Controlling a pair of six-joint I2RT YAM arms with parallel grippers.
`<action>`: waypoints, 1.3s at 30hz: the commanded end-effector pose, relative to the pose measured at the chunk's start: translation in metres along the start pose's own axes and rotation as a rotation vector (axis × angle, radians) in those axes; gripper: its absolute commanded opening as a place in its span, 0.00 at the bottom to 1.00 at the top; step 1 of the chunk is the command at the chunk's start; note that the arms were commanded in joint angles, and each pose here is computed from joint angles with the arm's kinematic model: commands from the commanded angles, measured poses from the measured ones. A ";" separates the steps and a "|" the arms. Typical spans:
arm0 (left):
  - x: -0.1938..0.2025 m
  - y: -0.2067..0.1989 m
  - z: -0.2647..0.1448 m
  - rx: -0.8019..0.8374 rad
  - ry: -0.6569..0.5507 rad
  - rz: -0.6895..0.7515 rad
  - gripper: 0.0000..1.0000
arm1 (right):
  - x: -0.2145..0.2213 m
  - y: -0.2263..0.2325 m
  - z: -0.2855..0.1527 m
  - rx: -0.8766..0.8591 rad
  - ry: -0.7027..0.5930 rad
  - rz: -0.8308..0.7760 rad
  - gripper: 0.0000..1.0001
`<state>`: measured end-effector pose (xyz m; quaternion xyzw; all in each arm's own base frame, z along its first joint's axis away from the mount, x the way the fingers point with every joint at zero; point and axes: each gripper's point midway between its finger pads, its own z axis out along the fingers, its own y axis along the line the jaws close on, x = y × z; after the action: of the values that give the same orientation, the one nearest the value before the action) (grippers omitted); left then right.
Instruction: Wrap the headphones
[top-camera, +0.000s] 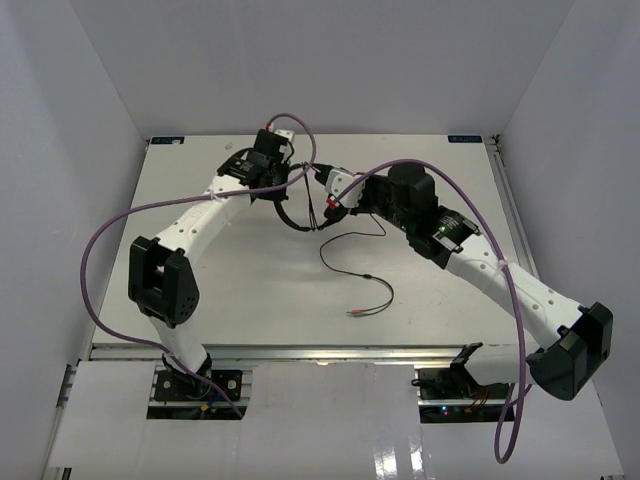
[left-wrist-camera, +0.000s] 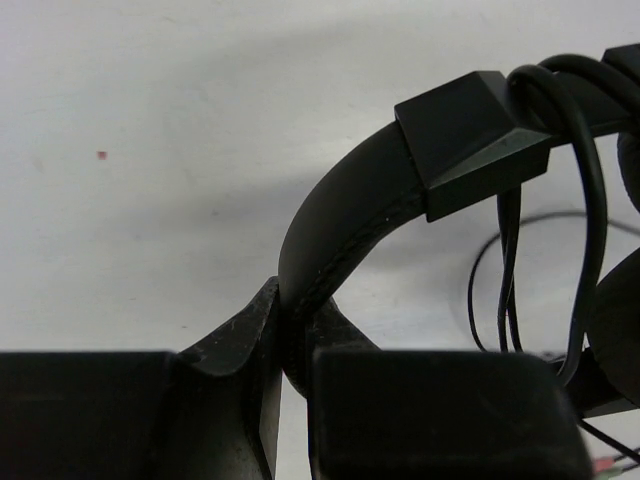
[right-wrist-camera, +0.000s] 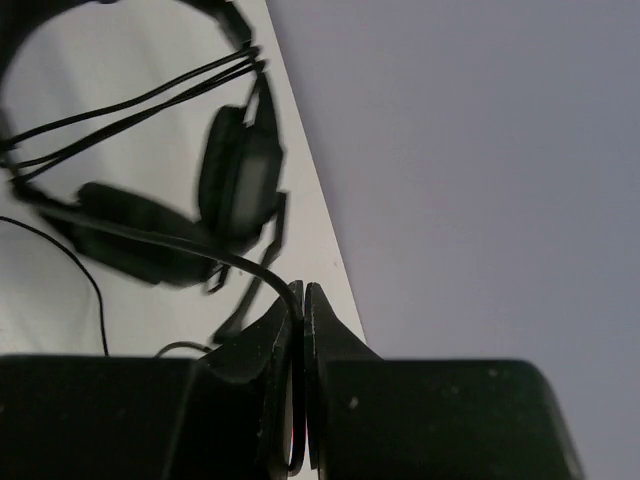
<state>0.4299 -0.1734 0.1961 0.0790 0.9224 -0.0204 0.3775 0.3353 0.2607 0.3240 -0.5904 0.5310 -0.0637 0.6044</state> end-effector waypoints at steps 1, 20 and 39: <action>0.008 -0.030 -0.025 0.121 -0.062 0.140 0.00 | 0.007 -0.054 -0.003 0.200 0.099 -0.111 0.08; 0.058 -0.060 -0.067 0.379 -0.088 0.385 0.00 | 0.032 -0.045 0.010 -0.009 -0.093 0.089 0.09; 0.064 -0.131 -0.137 0.739 -0.162 0.426 0.00 | 0.054 0.005 0.058 -0.230 -0.235 0.515 0.09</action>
<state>0.3055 -0.2709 0.2031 0.3638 0.8259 -0.2109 0.3756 0.3746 0.2715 0.2439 -0.5566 0.6051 0.1851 0.5383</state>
